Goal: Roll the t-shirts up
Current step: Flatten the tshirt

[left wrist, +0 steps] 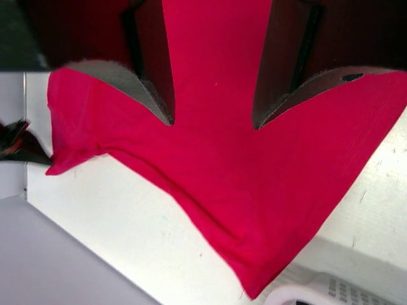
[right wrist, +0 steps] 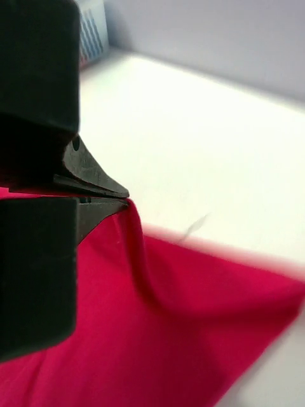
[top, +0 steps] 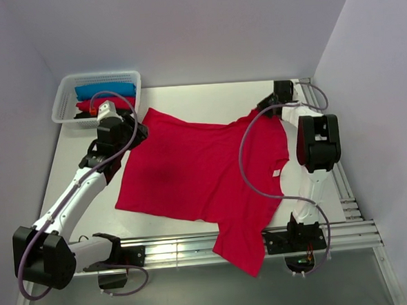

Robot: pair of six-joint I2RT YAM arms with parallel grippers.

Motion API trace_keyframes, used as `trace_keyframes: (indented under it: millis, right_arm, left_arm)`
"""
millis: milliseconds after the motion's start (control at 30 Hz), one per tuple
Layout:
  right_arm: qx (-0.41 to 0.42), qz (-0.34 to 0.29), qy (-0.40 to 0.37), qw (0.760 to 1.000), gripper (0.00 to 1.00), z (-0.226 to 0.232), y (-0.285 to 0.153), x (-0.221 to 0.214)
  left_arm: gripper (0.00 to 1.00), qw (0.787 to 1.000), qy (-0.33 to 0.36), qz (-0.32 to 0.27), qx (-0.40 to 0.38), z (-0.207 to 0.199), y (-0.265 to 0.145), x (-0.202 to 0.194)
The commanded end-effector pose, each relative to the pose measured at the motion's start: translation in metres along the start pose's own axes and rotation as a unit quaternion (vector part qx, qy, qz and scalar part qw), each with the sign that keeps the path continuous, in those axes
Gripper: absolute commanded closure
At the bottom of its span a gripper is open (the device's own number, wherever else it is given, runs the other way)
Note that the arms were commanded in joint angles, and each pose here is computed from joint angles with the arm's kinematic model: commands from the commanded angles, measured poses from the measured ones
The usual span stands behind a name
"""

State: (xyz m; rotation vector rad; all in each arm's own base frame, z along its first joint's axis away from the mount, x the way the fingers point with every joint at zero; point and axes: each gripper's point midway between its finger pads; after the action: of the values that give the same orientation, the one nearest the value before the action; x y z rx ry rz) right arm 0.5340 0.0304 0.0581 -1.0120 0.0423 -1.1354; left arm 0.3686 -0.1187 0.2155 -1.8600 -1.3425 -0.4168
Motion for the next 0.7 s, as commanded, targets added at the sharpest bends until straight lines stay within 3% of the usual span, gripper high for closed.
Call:
trace_keyframes:
  millis: [0,100,133,167,233,367,467,500,667]
  right_arm:
    - [0.068,-0.002,-0.007,0.998,1.00,0.042,0.011,0.021]
    - [0.124,0.004,-0.011,0.992,1.00,0.080,0.014,0.037]
    - [0.143,0.001,-0.015,0.990,0.91,0.096,0.018,0.045]
    - [0.151,0.009,-0.018,0.988,0.61,0.101,0.020,0.045]
    - [0.174,0.013,-0.031,0.984,0.45,0.118,0.016,0.050]
    - [0.189,-0.003,-0.054,0.980,0.41,0.127,-0.011,0.059]
    - [0.167,0.003,-0.061,0.984,0.43,0.103,-0.023,0.048]
    - [0.173,-0.009,-0.069,0.982,0.43,0.106,-0.045,0.054]
    - [0.126,0.012,-0.065,0.990,0.51,0.045,-0.088,0.003]
  left_arm:
    - [0.43,1.000,-0.012,0.017,0.008,0.007,0.002,-0.013]
    - [0.43,1.000,-0.007,0.016,0.021,0.014,0.004,-0.015]
    - [0.43,1.000,-0.006,0.011,0.027,0.016,0.004,-0.013]
    - [0.43,0.999,-0.004,0.012,0.033,0.020,0.003,-0.014]
    - [0.43,0.999,-0.004,0.007,0.037,0.022,0.001,-0.012]
    - [0.42,0.999,-0.008,0.007,0.047,0.030,-0.002,-0.015]
    - [0.42,0.998,-0.022,0.018,0.058,0.040,0.001,-0.019]
    - [0.42,0.997,-0.029,0.023,0.068,0.049,0.004,-0.019]
    - [0.43,0.991,-0.060,0.036,0.113,0.085,0.005,-0.030]
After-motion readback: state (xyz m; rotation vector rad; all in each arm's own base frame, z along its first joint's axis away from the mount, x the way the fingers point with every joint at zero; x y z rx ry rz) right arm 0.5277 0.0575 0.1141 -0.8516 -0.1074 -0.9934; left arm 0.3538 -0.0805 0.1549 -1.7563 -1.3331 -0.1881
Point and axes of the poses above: each gripper's point midway between its finger pads, its own y axis out along the fingers, its own z axis along the line the jaws close on, x = y × z, and after that the axes turned 7 degrees about -y, right-handed
